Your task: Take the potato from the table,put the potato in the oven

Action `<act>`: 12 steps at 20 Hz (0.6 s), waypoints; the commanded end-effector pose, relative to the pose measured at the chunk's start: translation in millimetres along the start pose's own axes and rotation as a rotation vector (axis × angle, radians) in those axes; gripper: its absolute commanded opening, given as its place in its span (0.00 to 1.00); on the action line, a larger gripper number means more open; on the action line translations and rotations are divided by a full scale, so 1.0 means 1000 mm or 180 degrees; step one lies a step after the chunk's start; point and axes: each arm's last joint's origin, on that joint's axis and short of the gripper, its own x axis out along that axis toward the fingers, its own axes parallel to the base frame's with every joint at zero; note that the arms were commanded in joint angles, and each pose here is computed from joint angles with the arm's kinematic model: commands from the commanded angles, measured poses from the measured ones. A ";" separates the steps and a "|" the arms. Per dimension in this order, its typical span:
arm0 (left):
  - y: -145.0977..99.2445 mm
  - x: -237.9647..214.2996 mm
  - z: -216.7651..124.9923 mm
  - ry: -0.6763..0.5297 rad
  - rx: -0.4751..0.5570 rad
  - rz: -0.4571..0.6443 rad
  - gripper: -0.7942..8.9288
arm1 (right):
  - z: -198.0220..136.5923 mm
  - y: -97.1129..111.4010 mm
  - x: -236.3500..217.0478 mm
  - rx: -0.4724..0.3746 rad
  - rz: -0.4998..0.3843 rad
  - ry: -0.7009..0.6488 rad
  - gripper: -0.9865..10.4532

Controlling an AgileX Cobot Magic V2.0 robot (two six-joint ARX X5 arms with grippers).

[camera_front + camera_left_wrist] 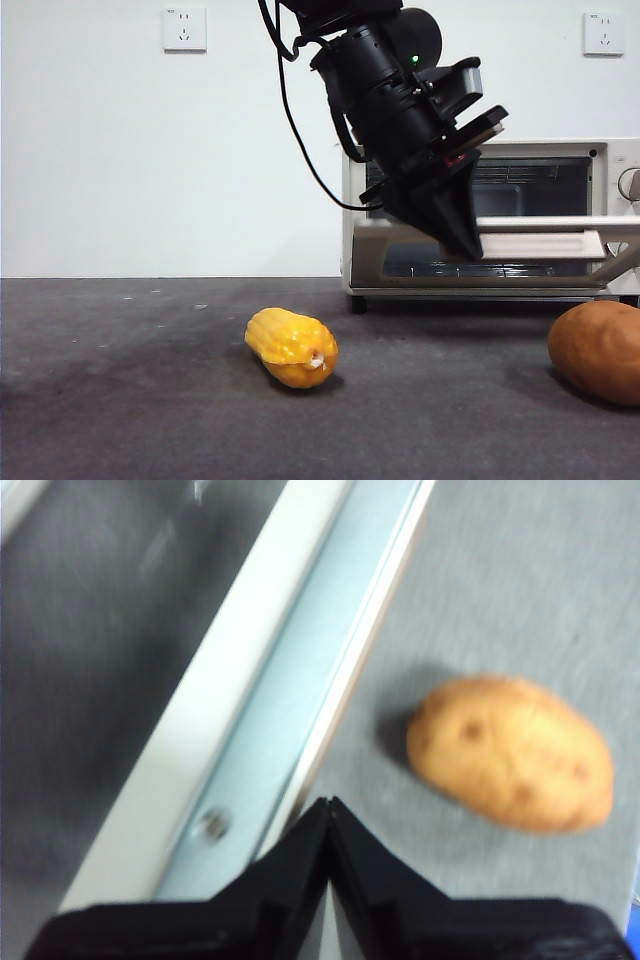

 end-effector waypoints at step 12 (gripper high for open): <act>-0.002 0.003 -0.009 0.0070 -0.0322 -0.0800 0.07 | -0.002 0.000 -0.001 -0.0033 -0.0023 0.0031 0.09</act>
